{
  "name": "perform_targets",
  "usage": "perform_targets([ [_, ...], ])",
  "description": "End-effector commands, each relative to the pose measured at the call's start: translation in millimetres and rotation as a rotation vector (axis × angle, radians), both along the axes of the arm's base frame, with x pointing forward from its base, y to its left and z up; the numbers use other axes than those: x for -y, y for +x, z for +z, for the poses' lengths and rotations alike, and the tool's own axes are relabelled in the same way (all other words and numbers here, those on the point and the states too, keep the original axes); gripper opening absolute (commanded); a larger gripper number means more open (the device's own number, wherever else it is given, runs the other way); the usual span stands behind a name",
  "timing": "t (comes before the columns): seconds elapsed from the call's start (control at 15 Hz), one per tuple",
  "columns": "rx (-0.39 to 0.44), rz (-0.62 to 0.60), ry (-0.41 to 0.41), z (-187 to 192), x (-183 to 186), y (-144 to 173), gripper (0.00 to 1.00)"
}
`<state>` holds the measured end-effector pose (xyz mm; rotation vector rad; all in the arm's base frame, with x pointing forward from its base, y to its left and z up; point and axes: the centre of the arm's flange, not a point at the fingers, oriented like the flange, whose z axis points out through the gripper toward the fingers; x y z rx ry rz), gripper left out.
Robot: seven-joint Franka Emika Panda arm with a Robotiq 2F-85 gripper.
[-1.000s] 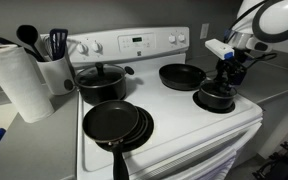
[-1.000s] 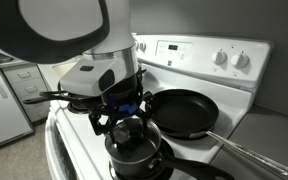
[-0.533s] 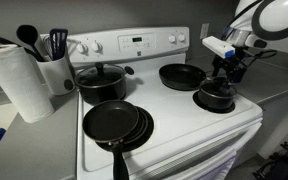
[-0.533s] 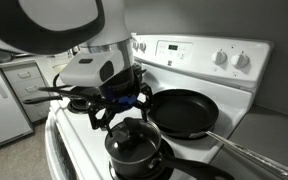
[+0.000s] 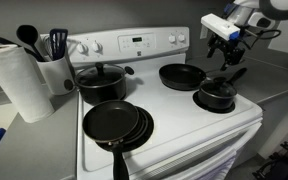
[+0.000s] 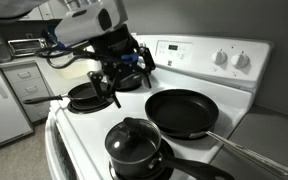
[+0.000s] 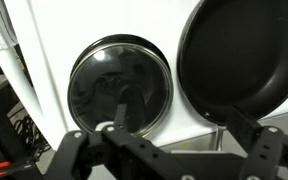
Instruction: Pick the lid on the stove and cover the pot on the bottom right
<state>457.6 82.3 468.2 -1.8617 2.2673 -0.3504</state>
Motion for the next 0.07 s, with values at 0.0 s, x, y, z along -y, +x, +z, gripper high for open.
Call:
perform_targets([
  [0.0,-0.016,0.052,-0.054,18.4,-3.2,-1.6,1.0],
])
